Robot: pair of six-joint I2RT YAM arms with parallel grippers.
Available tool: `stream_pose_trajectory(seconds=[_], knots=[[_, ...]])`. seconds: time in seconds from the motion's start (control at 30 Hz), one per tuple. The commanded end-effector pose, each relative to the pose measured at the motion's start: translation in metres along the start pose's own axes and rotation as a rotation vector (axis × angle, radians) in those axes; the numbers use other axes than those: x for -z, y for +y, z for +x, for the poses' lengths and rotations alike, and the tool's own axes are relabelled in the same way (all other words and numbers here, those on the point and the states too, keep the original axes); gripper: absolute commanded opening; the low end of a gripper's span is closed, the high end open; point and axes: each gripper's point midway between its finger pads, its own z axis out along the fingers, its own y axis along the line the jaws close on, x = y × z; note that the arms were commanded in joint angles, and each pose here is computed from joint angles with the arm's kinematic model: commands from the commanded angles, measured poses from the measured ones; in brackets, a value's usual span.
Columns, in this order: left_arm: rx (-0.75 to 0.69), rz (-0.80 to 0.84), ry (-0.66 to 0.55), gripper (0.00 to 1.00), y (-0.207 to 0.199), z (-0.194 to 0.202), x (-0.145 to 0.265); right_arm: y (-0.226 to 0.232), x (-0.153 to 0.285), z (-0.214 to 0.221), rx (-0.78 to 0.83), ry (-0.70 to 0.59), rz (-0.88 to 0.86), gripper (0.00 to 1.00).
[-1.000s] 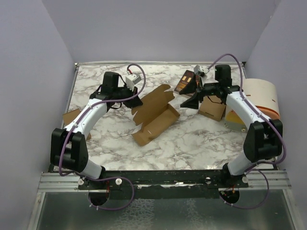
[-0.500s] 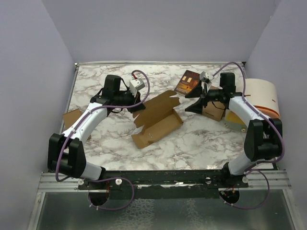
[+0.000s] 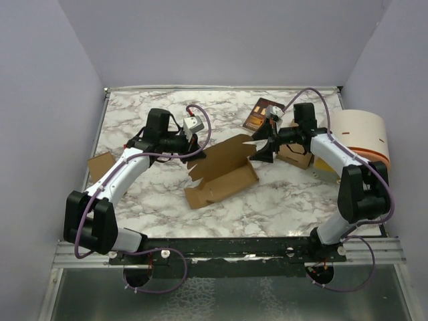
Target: Fold the paper box
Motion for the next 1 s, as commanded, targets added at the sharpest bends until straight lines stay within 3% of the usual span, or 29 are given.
stream_pose_trajectory(seconds=[0.0,0.37,0.97], knots=[[-0.059,0.068,-0.043,0.00,-0.016,-0.010,0.000,-0.006,-0.012,0.007,-0.004,0.048,0.006,0.89],[-0.060,0.092,-0.042,0.00,-0.022,-0.009,-0.003,0.004,-0.033,0.012,-0.007,0.076,-0.053,0.48],[-0.062,0.078,-0.035,0.00,-0.022,-0.007,-0.003,0.012,-0.036,0.009,0.005,0.074,-0.102,0.09]])
